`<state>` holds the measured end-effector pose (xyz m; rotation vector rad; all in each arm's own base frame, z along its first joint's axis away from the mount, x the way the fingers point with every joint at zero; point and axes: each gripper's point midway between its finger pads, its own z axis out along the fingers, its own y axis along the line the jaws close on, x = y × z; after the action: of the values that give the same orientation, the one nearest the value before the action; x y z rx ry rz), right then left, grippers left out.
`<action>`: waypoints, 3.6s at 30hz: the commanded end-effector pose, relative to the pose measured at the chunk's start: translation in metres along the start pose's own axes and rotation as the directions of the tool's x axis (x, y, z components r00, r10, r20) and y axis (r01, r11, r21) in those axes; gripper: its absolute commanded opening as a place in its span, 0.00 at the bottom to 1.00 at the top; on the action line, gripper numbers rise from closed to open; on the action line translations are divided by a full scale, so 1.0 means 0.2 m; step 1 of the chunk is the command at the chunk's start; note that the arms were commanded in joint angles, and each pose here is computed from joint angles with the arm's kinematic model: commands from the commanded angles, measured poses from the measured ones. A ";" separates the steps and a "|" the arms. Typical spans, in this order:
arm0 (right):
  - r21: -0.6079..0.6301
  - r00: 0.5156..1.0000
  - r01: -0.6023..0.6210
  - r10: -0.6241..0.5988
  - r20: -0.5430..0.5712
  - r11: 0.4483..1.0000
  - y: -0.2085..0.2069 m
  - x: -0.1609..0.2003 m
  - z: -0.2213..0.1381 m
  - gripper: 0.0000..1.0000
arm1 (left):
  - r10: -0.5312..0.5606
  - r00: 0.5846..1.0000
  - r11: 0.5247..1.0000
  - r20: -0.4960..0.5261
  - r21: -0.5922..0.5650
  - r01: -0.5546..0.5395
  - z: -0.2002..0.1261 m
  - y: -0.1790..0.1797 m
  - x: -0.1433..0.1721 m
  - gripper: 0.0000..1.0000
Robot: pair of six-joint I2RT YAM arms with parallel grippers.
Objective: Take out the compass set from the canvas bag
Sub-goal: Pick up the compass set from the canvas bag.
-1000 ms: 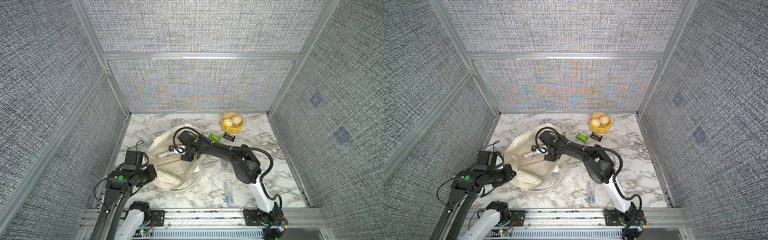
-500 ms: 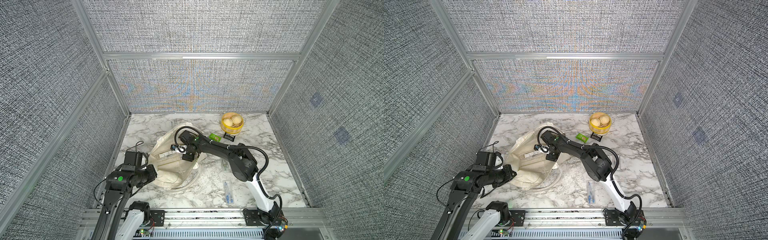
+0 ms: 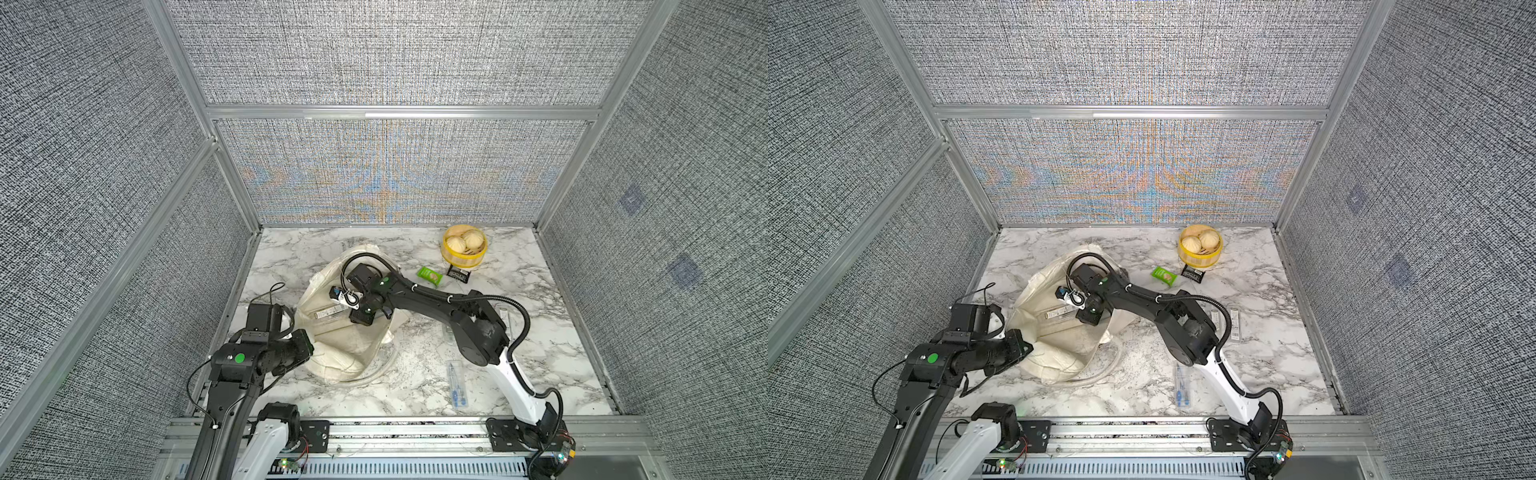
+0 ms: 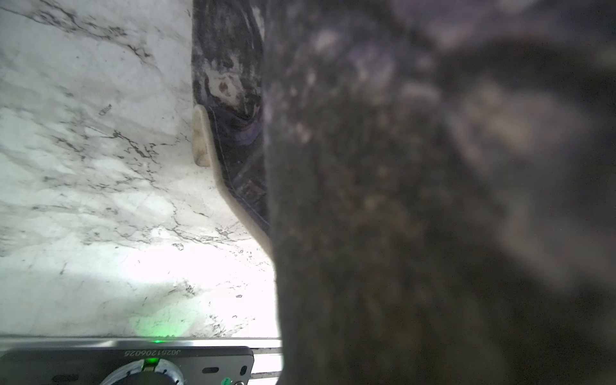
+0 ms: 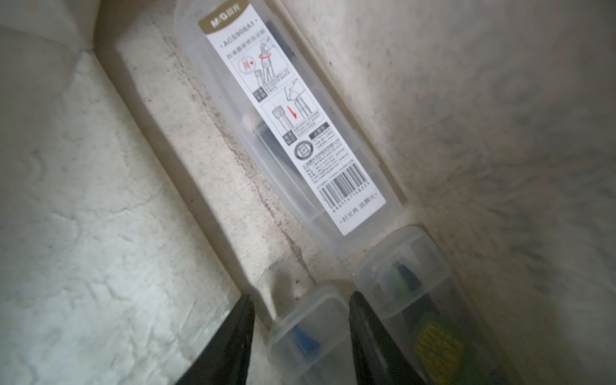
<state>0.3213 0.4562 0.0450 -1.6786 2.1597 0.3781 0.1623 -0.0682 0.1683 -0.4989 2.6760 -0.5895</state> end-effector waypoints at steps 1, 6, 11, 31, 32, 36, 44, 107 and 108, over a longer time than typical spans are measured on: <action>-0.044 0.998 0.045 -0.047 -0.038 0.998 0.03 0.04 -0.09 0.47 | 0.006 1.000 1.000 -0.006 -0.010 -0.006 0.00 0.01 0.01 0.00; 0.041 0.966 0.251 -0.248 -0.067 0.967 -0.09 0.07 -0.22 0.63 | 0.004 1.000 1.000 -0.007 -0.009 -0.004 0.00 0.01 0.01 0.00; -0.025 0.938 0.304 -0.304 -0.168 0.952 -0.16 0.23 -0.21 0.66 | 0.004 1.000 1.000 -0.008 -0.013 -0.004 0.00 0.02 0.01 0.00; -0.084 0.918 0.276 -0.288 -0.273 0.958 -0.18 0.42 0.05 0.73 | -0.004 1.000 1.000 0.001 -0.003 0.004 0.00 0.02 0.00 0.00; -0.101 0.920 0.263 -0.281 -0.273 0.959 -0.15 0.42 0.05 0.72 | -0.006 1.000 1.000 0.001 -0.002 0.006 0.00 0.02 0.00 0.00; -0.150 0.927 0.201 -0.238 -0.290 0.968 -0.06 0.44 0.02 0.68 | -0.011 1.000 1.000 0.012 -0.002 0.011 -0.01 0.02 -0.01 0.00; -0.218 0.940 0.089 -0.154 -0.303 0.972 0.14 0.41 -0.11 0.57 | -0.021 0.999 1.000 0.029 0.003 0.021 -0.02 0.02 -0.02 0.00; -0.050 0.993 0.112 -0.110 0.038 0.993 0.15 -0.09 -0.49 0.42 | -0.061 0.995 0.998 0.084 0.035 0.059 -0.04 0.00 -0.12 0.00; -0.049 0.993 0.114 -0.112 0.043 0.992 0.16 -0.09 -0.53 0.42 | -0.060 0.993 0.998 0.100 0.035 0.056 -0.05 -0.01 -0.14 0.00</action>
<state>0.2867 0.4385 0.1347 -1.8050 2.0388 0.4177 0.1689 -0.0600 0.1741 -0.5970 2.6281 -0.6353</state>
